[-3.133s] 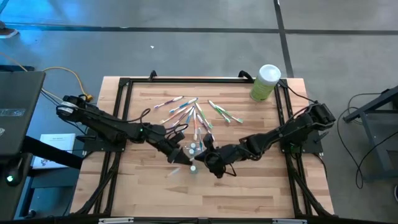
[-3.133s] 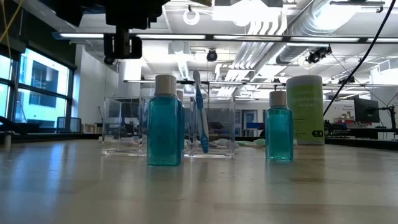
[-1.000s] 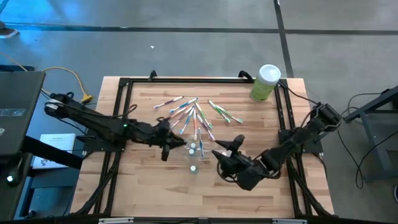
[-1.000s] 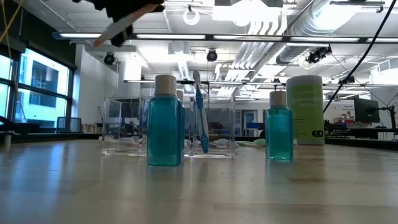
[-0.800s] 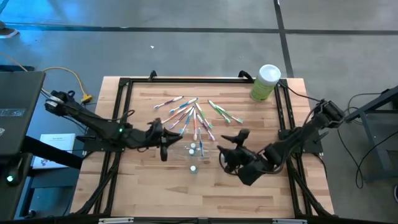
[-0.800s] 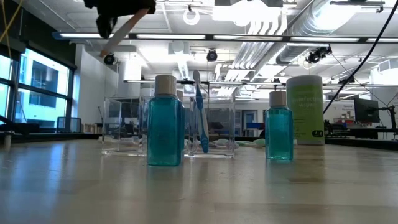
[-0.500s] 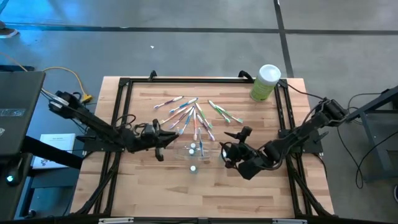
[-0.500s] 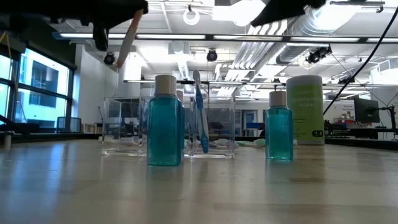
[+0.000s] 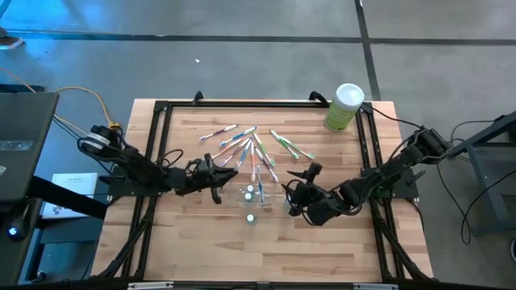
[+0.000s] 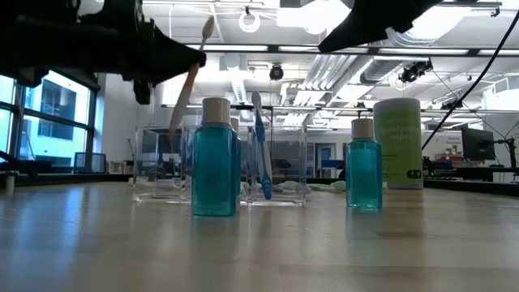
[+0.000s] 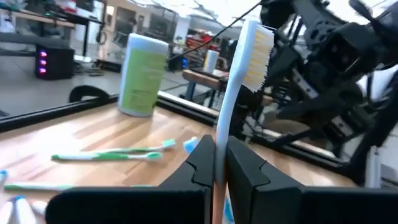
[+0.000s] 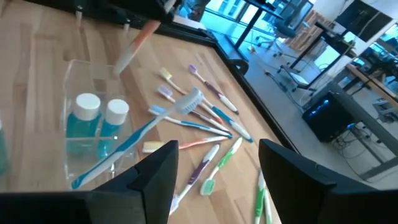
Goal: Pick & Place toothbrushing station
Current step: Put the orange toothbrush into the transparent organizer
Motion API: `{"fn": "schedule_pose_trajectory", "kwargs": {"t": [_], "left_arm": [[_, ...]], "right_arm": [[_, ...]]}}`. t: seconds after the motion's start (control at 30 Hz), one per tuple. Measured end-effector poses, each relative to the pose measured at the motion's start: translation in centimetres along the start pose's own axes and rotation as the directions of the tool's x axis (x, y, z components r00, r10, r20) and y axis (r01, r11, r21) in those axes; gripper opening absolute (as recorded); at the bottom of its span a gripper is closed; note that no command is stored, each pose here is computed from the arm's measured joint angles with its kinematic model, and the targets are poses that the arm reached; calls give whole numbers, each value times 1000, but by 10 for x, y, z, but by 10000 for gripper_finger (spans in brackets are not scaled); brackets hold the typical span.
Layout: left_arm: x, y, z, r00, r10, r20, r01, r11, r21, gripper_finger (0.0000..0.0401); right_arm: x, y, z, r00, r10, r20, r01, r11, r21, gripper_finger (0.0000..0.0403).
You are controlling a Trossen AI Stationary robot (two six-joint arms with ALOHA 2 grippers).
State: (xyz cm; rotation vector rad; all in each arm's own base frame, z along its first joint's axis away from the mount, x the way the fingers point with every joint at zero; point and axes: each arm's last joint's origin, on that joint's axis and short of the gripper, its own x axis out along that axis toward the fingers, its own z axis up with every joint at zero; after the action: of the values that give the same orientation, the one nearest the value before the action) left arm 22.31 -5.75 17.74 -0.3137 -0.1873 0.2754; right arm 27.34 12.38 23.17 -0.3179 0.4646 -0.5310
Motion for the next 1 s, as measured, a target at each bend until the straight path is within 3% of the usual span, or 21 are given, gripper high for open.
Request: {"fn": "schedule_pose_trajectory", "kwargs": {"t": [0.2, 0.5, 1.0], "left_arm": [[6, 6, -6, 996, -82, -44, 81, 997, -14, 10], [5, 9, -21, 992, -81, -99, 79, 996, -28, 10], [-3, 8, -24, 989, -114, -93, 111, 993, -33, 10]], "right_arm": [[1, 0, 3, 1000, 6, 15, -6, 1000, -3, 215], [8, -4, 5, 999, 38, 8, -38, 999, 5, 215], [14, -7, 6, 999, 41, 5, -41, 999, 24, 215]]}}
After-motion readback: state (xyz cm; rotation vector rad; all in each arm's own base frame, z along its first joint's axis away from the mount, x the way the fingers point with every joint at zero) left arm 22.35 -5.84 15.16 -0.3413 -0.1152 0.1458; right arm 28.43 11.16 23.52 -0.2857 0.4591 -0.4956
